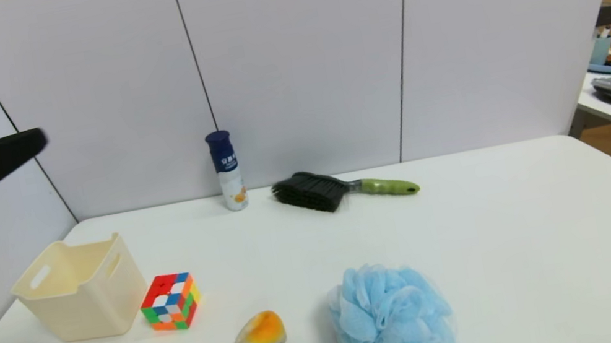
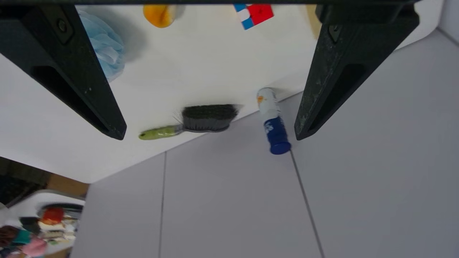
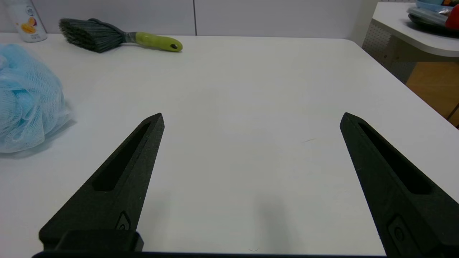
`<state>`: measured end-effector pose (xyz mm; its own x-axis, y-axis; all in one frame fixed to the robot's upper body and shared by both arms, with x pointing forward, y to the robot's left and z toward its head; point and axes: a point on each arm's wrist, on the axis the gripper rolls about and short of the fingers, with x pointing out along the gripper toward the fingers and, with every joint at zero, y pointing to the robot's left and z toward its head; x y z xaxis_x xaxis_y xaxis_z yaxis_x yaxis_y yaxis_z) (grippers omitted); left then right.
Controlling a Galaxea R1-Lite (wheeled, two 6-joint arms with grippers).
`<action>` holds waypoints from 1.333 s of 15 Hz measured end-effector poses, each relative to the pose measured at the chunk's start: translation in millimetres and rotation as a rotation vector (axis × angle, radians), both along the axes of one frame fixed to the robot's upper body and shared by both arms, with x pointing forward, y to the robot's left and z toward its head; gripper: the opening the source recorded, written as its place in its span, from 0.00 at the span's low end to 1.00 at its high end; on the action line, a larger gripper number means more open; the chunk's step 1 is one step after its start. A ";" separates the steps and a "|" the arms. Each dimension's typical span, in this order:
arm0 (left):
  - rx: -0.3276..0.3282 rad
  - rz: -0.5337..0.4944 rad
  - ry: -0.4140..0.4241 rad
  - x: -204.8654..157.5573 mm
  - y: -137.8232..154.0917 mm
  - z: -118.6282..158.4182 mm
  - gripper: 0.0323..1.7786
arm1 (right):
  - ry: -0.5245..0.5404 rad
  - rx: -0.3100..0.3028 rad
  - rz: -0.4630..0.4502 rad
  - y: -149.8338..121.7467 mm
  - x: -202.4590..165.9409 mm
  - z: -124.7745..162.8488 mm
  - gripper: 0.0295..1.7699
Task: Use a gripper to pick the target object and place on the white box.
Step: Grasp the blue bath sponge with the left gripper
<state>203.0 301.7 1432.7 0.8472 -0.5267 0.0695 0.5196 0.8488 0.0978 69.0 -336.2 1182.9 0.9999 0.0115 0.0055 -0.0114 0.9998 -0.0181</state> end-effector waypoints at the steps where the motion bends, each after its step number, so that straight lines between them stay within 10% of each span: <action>1: 0.017 -0.056 0.048 18.9 -12.7 1.8 0.95 | 0.000 0.000 0.000 0.0 0.0 0.0 0.96; 13: 0.407 -0.252 0.719 114.1 -218.1 -67.7 0.95 | 0.000 0.000 0.000 0.0 0.0 0.0 0.96; 20: 0.453 -0.295 0.837 109.8 -264.2 -100.4 0.95 | 0.000 0.000 0.000 0.0 0.0 0.0 0.96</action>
